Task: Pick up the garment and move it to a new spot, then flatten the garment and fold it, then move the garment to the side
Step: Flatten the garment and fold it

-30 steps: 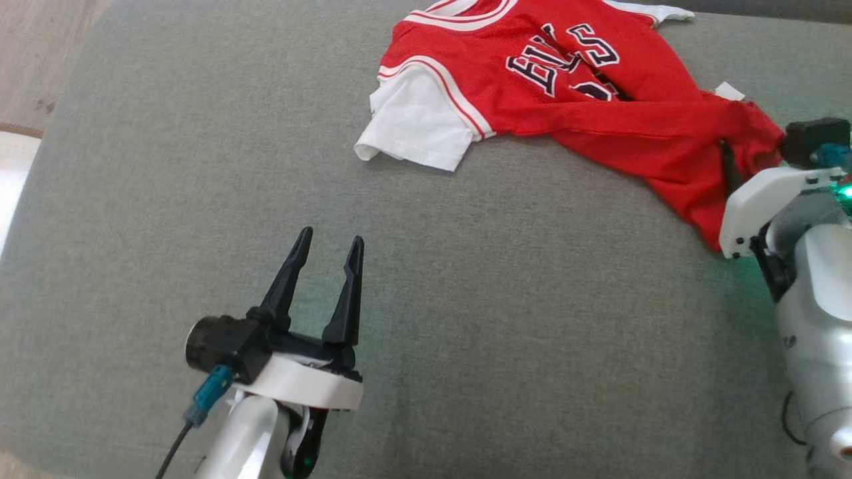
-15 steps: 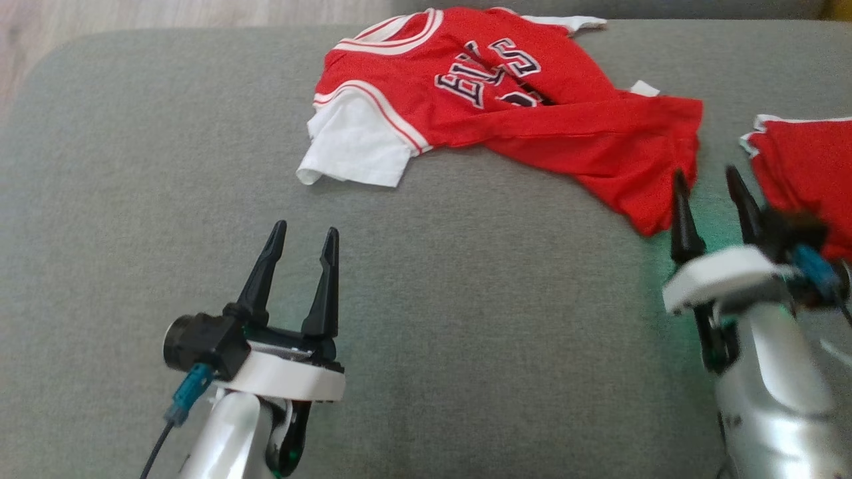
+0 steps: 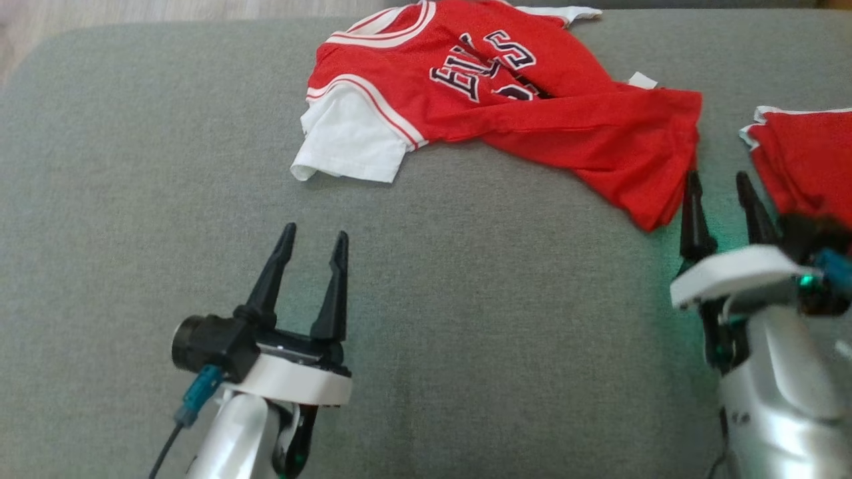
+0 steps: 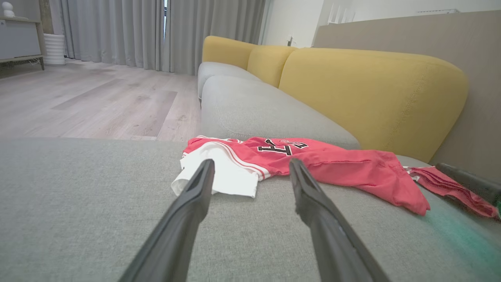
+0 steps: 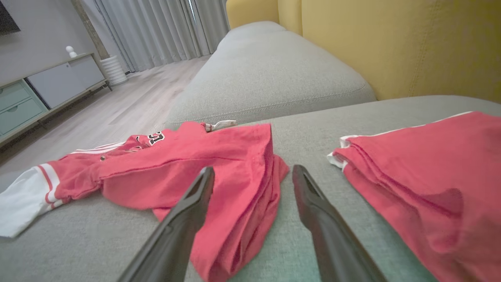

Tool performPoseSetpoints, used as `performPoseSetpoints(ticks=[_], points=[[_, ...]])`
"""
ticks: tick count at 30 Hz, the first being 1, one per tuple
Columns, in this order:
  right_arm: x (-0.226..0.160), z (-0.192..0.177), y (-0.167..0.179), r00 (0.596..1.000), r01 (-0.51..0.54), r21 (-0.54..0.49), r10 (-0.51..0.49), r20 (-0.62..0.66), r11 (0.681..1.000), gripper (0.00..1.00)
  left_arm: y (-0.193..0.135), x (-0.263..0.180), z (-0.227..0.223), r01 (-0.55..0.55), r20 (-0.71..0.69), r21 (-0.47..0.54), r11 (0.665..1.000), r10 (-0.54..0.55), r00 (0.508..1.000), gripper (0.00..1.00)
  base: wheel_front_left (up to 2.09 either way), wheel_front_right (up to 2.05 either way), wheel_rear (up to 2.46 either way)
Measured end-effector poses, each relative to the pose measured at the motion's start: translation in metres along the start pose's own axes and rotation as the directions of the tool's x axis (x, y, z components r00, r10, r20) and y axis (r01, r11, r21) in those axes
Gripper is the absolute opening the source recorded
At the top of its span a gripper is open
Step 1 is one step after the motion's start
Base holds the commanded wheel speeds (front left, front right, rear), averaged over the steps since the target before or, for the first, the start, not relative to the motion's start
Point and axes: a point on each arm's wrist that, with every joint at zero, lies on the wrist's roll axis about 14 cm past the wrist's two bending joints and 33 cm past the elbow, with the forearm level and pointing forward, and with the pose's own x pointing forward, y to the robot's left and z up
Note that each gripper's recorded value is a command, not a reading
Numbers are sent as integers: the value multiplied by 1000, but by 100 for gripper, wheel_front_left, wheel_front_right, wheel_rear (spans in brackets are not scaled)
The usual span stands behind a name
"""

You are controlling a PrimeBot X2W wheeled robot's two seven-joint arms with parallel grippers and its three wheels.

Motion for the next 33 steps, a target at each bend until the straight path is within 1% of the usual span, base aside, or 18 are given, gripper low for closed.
performPoseSetpoints(ticks=[6, 8, 10, 15, 24, 25, 26, 28, 29, 33], points=[[37, 8, 6, 999, -5, -27, 3, -43, 1000, 100, 7, -2, -8, -17, -24, 2, 1000, 17, 1000, 100, 0, 0, 0], [46, 4, 5, 997, 6, -9, -7, -71, 1000, 100, 11, -2, -8, -27, -25, 6, 1000, 27, 999, 100, 0, 0, 0], [53, -3, 3, 994, 13, -14, -14, -104, 1000, 100, 15, -4, -8, -39, -27, 10, 999, 39, 999, 100, 0, 0, 0], [63, -20, 3, 985, 12, -32, -18, -171, 999, 100, 24, -11, -12, -71, -44, 15, 997, 72, 996, 100, 0, 0, 0], [64, -29, 6, 980, 10, -26, -15, -198, 1000, 100, 25, -11, -10, -71, -40, 23, 997, 72, 997, 100, 0, 0, 0], [64, -28, 6, 981, 10, -25, -15, -195, 1000, 96, 24, -11, -10, -69, -40, 23, 997, 70, 997, 100, 0, 0, 0], [64, -29, 7, 980, 10, -23, -14, -197, 1000, 76, 24, -11, -11, -68, -41, 23, 997, 69, 997, 100, 0, 0, 0], [64, -30, 8, 980, 5, -21, -9, -201, 1000, 11, 23, -10, -11, -66, -42, 22, 998, 66, 997, 100, 0, 0, 0], [65, -31, 9, 979, 2, -21, -7, -203, 1000, 0, 23, -10, -11, -65, -42, 22, 998, 65, 997, 100, 0, 0, 0], [70, -23, 9, 984, -10, -39, 3, -176, 999, 0, 22, -9, -12, -62, -45, 21, 998, 63, 997, 100, 0, 0, 0]])
